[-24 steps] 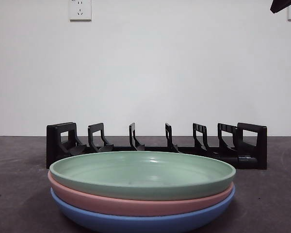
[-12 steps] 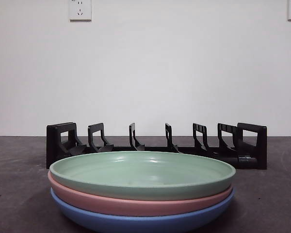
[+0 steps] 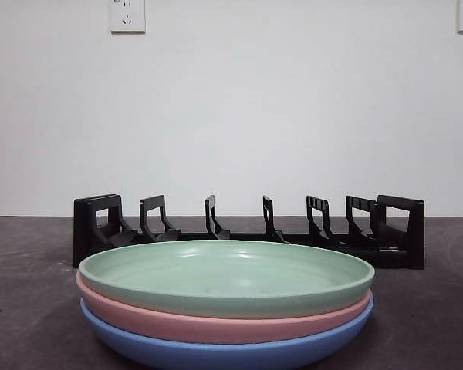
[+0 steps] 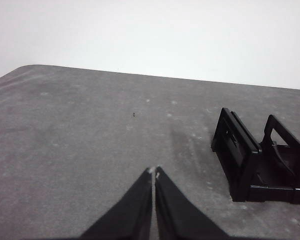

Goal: Place the plate

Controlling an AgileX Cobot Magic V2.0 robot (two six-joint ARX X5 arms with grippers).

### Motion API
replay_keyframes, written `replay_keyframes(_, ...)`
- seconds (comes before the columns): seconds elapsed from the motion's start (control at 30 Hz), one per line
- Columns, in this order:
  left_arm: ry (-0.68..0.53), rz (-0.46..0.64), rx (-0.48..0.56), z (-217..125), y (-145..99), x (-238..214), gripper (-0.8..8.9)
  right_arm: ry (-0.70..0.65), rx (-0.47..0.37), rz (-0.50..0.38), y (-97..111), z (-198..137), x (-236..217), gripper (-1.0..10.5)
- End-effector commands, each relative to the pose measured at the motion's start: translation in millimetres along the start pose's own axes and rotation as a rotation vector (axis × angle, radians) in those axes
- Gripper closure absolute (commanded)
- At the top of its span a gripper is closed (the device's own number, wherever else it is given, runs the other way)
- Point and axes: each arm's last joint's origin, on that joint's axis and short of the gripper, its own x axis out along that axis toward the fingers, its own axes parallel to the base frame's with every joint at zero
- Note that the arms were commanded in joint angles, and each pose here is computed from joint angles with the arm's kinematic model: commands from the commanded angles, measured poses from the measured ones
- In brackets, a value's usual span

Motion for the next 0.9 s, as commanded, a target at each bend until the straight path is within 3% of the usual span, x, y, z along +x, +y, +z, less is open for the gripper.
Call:
replay_keyframes(0.03,0.005,0.004,-0.004,-5.3,0.7,1.6,8.06,-0.027,0.039,-0.006,0.4,-10.6,0.3,9.3)
replay_keyframes(0.33,0.005,0.005,-0.004,-5.0,0.8,1.5,8.06,-0.03,0.063,-0.061,-4.4,-17.1,-2.7,9.3)
replay_keyframes(0.9,0.004,0.005,-0.004,-4.8,0.7,1.5,8.06,-0.044,0.064,-0.062,-4.6,-15.8,-2.8,9.3)
